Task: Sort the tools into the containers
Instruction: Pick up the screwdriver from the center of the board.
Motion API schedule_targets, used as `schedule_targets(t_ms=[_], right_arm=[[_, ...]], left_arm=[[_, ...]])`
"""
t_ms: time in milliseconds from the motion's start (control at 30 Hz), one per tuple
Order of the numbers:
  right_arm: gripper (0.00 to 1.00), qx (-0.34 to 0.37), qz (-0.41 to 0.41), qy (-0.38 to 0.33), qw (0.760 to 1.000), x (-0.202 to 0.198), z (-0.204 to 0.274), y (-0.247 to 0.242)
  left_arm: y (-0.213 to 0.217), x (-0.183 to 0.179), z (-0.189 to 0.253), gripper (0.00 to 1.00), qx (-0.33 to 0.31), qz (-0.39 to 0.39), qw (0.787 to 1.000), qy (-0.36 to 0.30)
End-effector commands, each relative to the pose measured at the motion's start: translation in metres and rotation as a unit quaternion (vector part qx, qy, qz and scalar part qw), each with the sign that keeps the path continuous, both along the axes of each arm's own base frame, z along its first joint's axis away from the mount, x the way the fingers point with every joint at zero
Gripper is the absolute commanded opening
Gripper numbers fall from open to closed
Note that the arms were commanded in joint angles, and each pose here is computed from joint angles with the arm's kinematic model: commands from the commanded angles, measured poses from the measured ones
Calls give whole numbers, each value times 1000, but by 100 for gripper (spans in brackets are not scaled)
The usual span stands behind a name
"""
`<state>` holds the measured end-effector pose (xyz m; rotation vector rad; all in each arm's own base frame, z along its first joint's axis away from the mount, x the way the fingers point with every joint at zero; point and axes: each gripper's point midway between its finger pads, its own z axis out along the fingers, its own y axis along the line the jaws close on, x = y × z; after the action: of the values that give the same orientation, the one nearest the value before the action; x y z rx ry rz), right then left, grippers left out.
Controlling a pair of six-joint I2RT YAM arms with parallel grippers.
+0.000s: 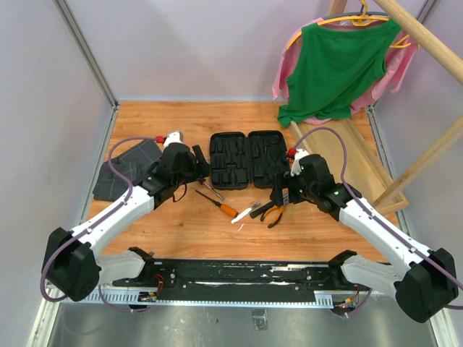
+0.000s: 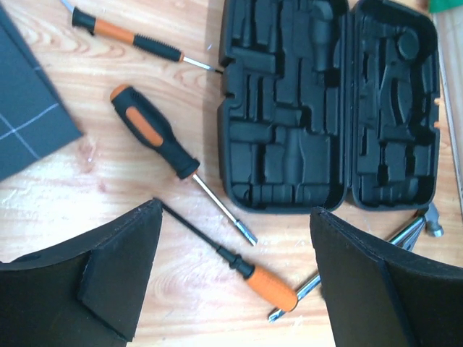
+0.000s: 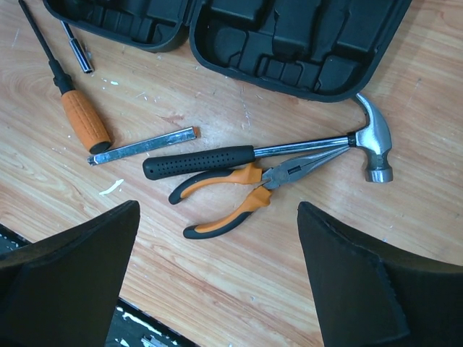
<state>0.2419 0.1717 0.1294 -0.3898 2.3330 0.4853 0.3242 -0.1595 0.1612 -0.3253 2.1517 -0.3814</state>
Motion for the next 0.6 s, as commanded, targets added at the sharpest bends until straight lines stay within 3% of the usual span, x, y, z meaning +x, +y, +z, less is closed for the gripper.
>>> schedule_targets(t_ms=[0,567], right_arm=[[90,-5,-15,-1,1000,1,15,2],[90,5,15,-49,999,14,66,32]], left_arm=[[3,-13,3,87,-6,-18,1000,-2],[18,-41,1,91,-3,-25,1000,-10]])
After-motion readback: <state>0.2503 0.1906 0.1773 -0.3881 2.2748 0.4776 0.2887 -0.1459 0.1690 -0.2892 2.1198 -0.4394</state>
